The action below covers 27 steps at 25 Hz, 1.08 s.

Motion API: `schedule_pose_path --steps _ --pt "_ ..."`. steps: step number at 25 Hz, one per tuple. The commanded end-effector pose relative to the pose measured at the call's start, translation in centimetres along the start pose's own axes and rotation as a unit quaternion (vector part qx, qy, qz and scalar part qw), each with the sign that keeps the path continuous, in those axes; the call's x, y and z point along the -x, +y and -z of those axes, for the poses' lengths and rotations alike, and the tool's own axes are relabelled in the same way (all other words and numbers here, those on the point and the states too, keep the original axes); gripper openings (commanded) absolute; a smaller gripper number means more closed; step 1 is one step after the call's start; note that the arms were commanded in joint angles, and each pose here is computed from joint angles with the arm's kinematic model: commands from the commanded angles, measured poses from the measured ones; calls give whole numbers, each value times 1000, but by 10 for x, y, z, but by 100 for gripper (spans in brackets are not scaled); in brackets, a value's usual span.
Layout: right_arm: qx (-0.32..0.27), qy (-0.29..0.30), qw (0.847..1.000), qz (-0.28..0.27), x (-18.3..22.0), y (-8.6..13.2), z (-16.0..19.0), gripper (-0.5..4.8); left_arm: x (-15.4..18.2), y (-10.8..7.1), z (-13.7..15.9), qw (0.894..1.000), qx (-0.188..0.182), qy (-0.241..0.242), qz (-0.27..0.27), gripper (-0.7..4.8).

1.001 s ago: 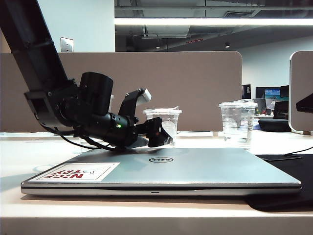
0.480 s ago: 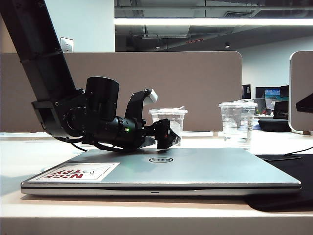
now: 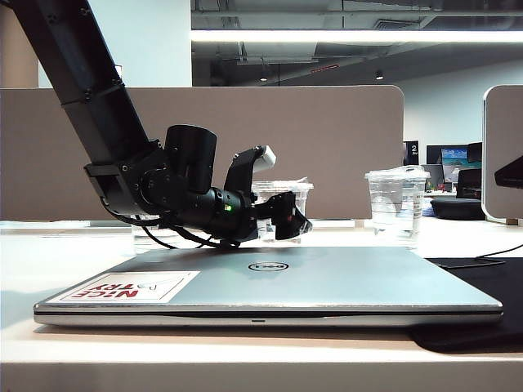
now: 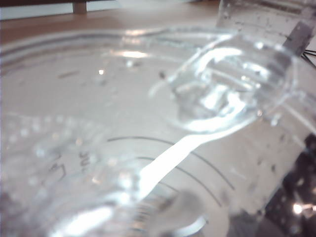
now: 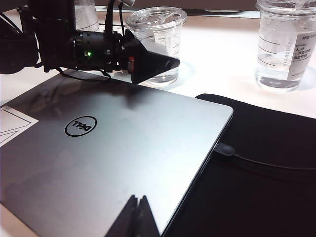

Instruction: Pick up the coffee cup on the middle and place it on the left side of the laptop.

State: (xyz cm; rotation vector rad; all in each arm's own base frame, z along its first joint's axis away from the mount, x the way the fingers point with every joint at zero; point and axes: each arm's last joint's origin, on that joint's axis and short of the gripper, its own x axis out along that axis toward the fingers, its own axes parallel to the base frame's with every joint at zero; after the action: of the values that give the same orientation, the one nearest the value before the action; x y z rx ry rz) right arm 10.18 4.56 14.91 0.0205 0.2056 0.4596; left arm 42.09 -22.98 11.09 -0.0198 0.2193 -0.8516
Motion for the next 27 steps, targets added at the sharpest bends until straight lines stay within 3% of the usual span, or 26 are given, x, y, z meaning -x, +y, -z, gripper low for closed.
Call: schedule_pose_path --steps 1,4,8,17,27 --pt "2 -7 1000 -1 0 0 0 -5 0 0 -1 1000 -1 2 -1 443" --pt "2 -7 1000 -1 0 0 0 -5 0 0 0 1000 -1 4 0 323" --pt "2 -7 1000 -1 0 0 0 -5 0 0 0 1000 -1 4 0 277" --pt "2 -7 1000 -1 0 0 0 -5 2 -4 -13 999 -17 -30 37 279" --pt "2 -7 1000 -1 0 0 0 -5 32 -18 -81 993 -48 -98 46 282"
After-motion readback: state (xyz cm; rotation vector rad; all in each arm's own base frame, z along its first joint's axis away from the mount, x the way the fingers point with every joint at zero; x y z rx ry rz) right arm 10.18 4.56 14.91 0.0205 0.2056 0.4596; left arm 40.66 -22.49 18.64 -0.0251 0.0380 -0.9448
